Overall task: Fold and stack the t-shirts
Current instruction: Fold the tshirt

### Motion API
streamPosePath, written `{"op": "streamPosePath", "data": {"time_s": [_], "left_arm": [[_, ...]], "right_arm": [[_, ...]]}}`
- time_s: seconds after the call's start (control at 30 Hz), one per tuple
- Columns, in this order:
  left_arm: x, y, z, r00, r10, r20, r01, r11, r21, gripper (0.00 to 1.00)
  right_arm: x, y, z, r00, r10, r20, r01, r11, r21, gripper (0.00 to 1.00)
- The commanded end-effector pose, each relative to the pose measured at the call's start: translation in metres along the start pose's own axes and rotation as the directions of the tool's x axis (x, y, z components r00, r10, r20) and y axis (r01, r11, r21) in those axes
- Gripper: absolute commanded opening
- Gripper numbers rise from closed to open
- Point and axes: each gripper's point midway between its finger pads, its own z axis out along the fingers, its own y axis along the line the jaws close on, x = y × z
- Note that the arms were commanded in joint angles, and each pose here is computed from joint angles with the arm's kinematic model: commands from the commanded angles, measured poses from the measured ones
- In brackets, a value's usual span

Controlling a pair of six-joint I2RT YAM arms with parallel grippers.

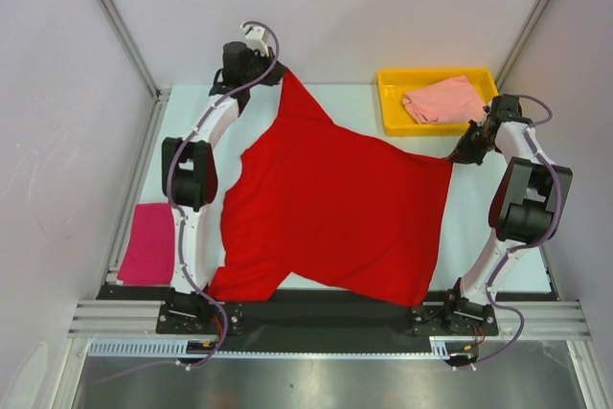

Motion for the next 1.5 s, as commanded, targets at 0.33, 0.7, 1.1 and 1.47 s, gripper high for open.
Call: {"op": "streamPosePath", "data": {"time_s": [0.33,0.7,1.1,1.47], "left_arm": [[0.018,-0.039,-0.117,0.957,-0.236,-0.166,0.219,0.969,-0.116,0.00],[0.049,-0.046,-0.224,0.920,-0.311,-0.239,0.259,0.939,-0.226,0.00],[0.093,-0.061,-0.284,0.876,-0.365,-0.316,0.288,0.921,-0.263,0.00],[0.130,-0.059,-0.314,0.841,-0.440,-0.316,0.317,0.872,-0.372,0.00]], "right_arm": [[0.048,-0.011,-0.063,0.994,0.065,-0.087,-0.056,0.993,0.106,0.00],[0.104,-0.005,-0.076,0.991,0.012,-0.136,0.000,0.996,0.085,0.00],[0.125,-0.017,-0.082,0.989,0.004,-0.148,0.012,0.994,0.112,0.00],[0.139,-0.024,-0.077,0.983,0.007,-0.181,0.016,0.992,0.124,0.00]]}}
